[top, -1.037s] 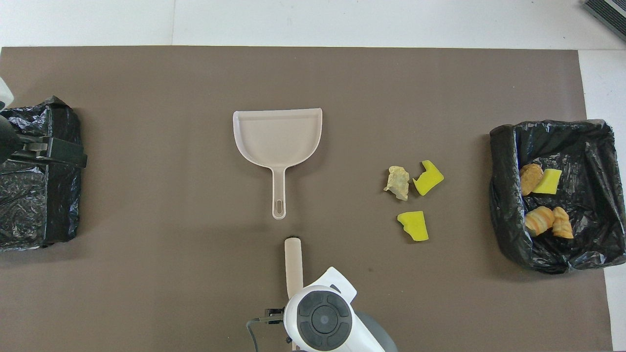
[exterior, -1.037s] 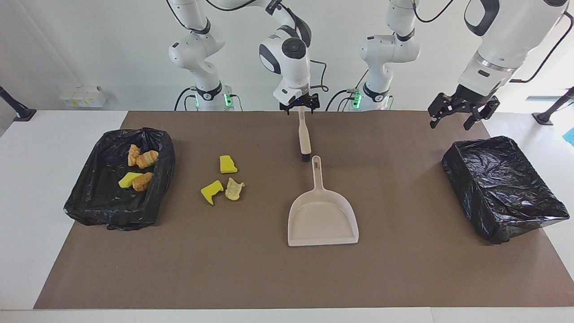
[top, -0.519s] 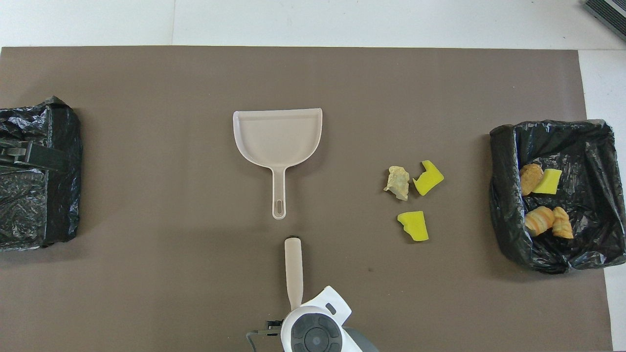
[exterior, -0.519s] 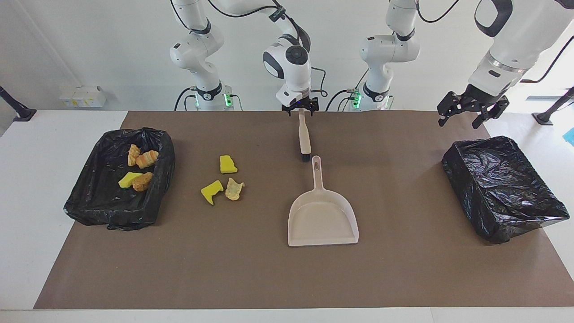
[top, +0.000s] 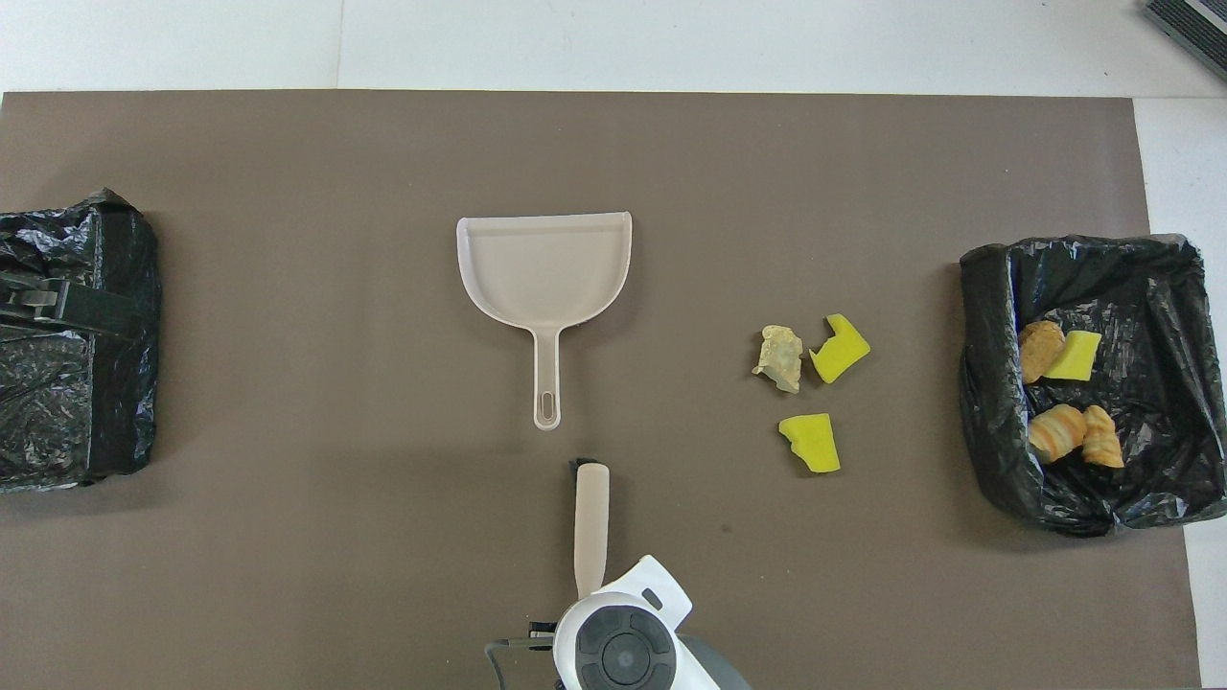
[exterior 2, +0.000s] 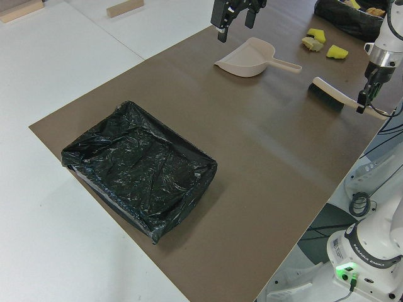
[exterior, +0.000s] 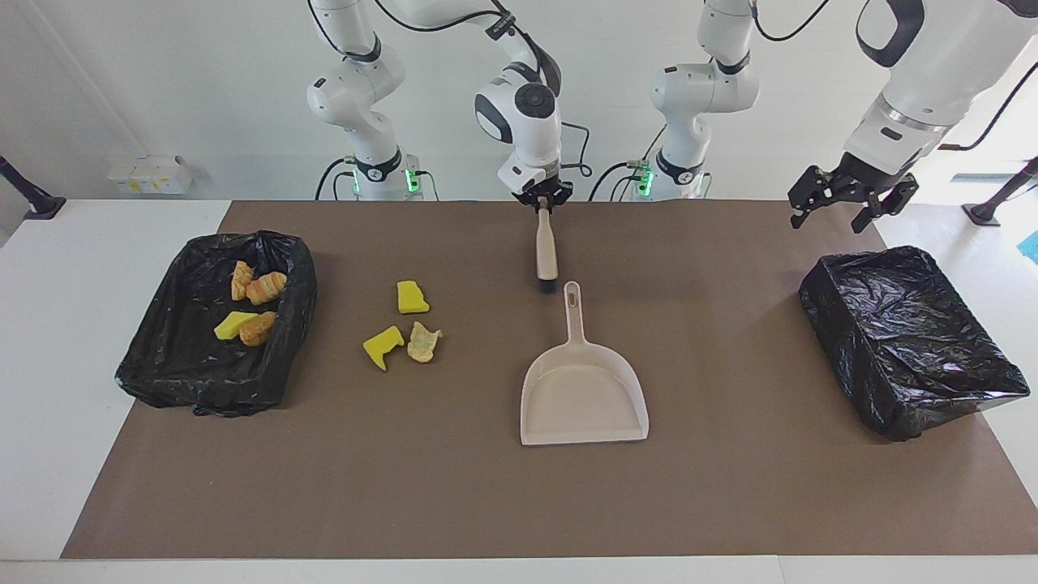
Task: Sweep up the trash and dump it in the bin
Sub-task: 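Grasp the beige brush handle with the right gripper, then carry the brush to the sponges while the left gripper grasps the dustpan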
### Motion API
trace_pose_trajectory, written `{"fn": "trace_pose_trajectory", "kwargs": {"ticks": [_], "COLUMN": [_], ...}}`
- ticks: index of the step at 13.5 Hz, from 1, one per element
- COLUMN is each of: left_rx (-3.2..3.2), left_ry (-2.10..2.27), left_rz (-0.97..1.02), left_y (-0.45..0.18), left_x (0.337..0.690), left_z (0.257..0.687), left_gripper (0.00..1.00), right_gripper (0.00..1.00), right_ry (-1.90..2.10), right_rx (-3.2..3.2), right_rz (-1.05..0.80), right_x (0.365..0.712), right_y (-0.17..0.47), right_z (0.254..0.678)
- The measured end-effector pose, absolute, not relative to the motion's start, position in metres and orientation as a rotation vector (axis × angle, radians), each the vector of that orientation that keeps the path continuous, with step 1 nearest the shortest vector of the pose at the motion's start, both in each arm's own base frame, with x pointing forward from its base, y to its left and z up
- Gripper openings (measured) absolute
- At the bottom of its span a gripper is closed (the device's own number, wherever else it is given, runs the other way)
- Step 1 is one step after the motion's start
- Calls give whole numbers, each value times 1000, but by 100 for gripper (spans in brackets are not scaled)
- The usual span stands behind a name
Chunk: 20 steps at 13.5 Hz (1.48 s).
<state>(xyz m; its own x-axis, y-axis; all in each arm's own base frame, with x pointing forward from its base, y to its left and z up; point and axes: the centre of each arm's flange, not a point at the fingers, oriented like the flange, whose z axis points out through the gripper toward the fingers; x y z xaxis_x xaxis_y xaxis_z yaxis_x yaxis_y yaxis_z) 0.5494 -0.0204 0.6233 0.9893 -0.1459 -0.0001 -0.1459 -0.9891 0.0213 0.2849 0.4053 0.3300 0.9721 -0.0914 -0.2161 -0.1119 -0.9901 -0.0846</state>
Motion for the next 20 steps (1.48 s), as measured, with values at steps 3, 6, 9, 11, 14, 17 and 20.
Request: {"fn": "trace_pose_trajectory", "kwargs": {"ticks": [3, 6, 9, 11, 14, 17, 20], "left_rx": [3112, 3112, 3106, 3099, 3089, 3083, 3084], "left_ry": [-229, -232, -251, -330, -377, -393, -285], "left_rz": [-3, -3, -13, 21, 54, 49, 65], "left_y": [-21, -22, -30, -61, -130, -203, -271], "left_x": [549, 549, 549, 553, 552, 552, 554], "left_z": [623, 623, 616, 594, 545, 493, 434], "left_gripper": [100, 100, 100, 100, 100, 100, 100], "right_gripper": [27, 27, 27, 27, 27, 27, 27], "right_ry": [198, 245, 259, 279, 219, 106, 46], "right_rx": [-3029, -3042, -3125, -3201, -3341, -3433, -3448], "right_rz": [361, 470, 442, 363, 315, 368, 439], "right_x": [300, 333, 365, 391, 428, 450, 466], "right_y": [399, 378, 326, 288, 224, 162, 106], "right_z": [338, 379, 417, 419, 406, 397, 386]}}
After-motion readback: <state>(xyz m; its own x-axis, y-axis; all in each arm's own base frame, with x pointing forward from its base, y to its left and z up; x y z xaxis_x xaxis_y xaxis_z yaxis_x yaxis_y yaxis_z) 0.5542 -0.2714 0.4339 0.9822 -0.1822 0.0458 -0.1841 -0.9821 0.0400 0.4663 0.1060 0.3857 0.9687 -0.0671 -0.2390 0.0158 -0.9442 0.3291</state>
